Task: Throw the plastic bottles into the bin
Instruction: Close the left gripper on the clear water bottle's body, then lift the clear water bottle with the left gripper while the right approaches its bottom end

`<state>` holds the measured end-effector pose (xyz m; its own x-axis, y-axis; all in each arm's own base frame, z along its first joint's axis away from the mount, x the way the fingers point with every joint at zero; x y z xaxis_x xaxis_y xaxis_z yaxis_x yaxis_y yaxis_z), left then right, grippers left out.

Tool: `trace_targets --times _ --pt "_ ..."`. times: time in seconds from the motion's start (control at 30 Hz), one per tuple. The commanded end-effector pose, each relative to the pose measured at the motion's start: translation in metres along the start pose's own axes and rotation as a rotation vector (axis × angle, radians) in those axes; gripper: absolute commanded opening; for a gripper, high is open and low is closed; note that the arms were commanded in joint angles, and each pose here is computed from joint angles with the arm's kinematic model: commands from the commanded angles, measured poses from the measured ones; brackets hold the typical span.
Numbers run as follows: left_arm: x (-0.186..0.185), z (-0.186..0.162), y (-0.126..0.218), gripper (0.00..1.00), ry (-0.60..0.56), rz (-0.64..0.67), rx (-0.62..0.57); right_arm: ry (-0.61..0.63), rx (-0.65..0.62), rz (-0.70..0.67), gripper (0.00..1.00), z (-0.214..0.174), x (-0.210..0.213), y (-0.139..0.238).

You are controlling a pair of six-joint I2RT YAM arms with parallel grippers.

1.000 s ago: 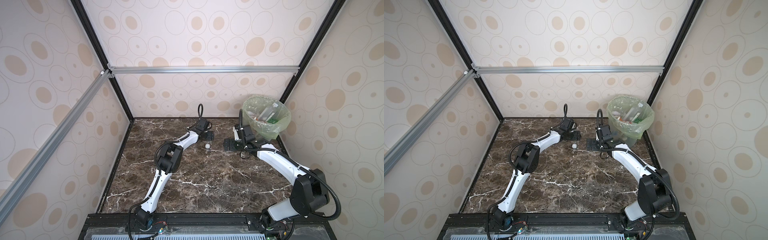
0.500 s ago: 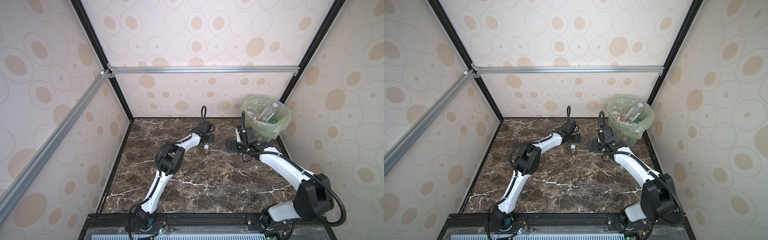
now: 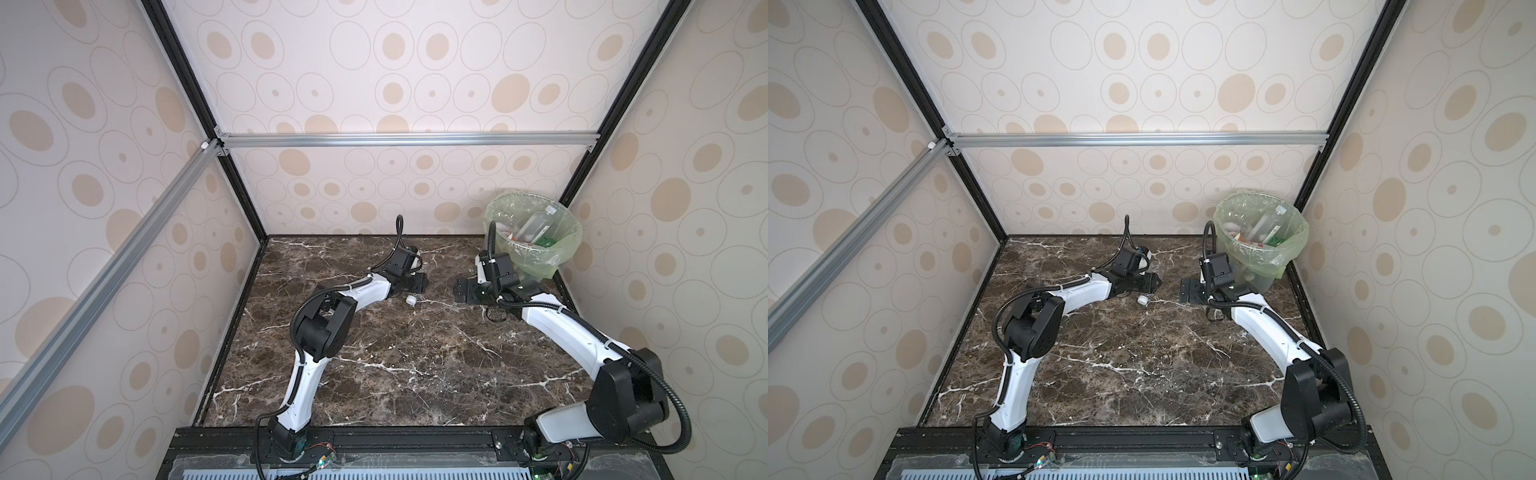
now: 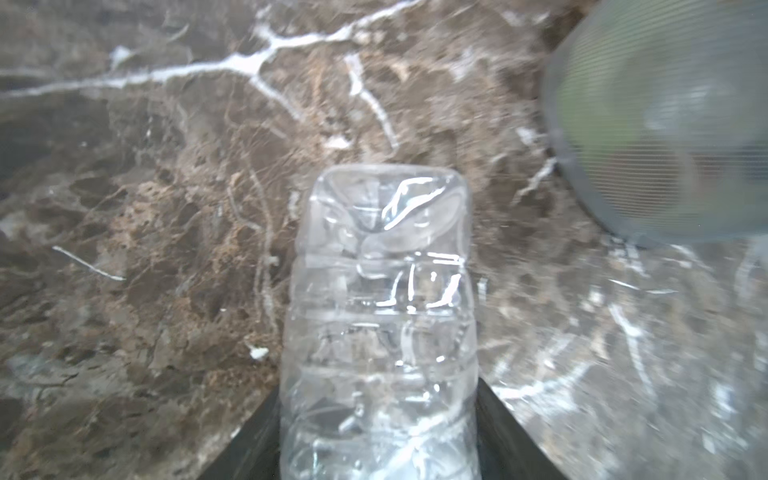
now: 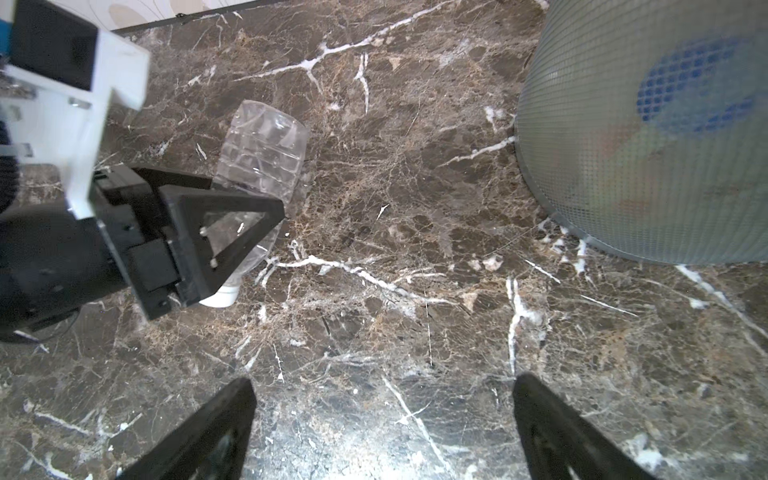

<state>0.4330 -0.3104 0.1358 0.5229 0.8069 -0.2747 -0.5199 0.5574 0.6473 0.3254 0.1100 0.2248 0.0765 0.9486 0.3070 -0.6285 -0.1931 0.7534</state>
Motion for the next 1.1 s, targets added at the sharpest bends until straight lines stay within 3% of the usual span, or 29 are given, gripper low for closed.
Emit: trace_targets --times 0.0,0.23,0.5,1.07 --pt "-0.021 0.026 0.026 0.62 -0.037 -0.131 -0.165 -0.037 -0.010 0.044 1.00 0.004 0.002 0.012" --pt "-0.035 0.018 0.056 0.62 -0.016 -0.279 -0.265 -0.137 -0.006 0.162 1.00 0.018 0.008 0.016" --pt "-0.042 0.006 0.074 0.63 0.023 -0.371 -0.275 -0.216 -0.002 0.281 1.00 0.038 0.029 0.008" --pt "-0.052 -0.001 0.091 0.63 0.024 -0.403 -0.293 -0.321 0.056 0.425 0.93 0.059 0.060 -0.029"
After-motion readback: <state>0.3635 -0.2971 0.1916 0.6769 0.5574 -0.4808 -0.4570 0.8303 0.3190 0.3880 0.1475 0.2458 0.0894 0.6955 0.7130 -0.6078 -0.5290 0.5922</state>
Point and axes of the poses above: each gripper's point midway between its finger pads, its own y axis back along the fingers, its own x axis along the line the jaws close on, z = x × y, the point moved 8 cm from there along y, back along the fingers, and after that the axes turned 8 degrees about -y, right-handed, at the moved point
